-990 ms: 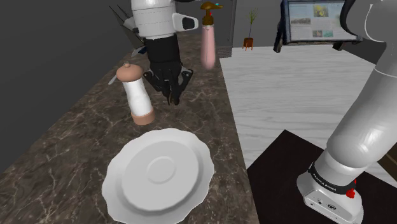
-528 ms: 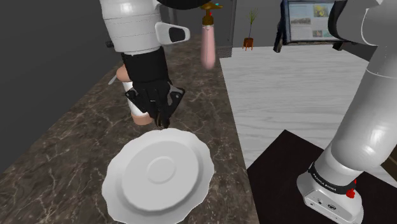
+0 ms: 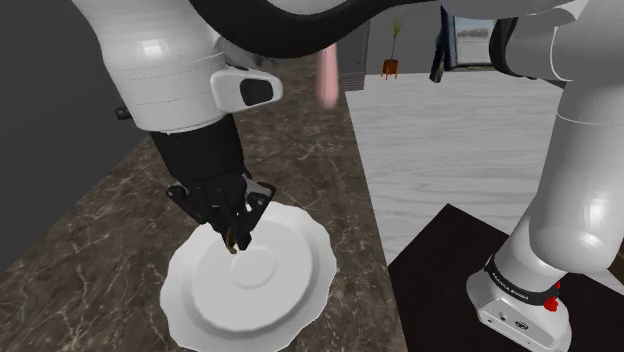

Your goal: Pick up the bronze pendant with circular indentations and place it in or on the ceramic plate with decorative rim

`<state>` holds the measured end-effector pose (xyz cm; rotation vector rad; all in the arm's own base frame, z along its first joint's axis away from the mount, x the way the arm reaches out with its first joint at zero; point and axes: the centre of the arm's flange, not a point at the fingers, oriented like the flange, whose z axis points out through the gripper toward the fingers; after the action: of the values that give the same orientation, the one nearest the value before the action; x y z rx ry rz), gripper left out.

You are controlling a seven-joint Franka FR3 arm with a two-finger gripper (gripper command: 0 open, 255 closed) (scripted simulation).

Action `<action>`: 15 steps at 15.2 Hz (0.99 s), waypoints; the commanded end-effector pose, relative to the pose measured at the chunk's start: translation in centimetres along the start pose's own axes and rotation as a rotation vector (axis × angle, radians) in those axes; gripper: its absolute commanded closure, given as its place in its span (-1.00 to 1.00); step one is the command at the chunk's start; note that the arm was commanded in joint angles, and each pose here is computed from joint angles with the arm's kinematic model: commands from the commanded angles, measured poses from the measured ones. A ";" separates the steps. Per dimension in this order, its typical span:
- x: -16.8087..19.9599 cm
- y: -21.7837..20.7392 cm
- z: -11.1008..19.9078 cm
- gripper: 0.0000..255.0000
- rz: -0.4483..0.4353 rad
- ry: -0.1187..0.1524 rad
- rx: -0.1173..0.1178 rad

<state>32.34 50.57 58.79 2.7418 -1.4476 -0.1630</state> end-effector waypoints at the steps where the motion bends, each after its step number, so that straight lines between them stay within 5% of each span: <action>1: -0.2 -0.1 1.0 1.00 0.000 0.000 0.000; 9: 0.2 -0.4 5.1 1.00 0.000 0.000 0.000; 15: 0.2 -0.4 5.1 1.00 0.000 0.000 0.000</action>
<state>32.20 50.75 53.64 2.7417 -1.4484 -0.1630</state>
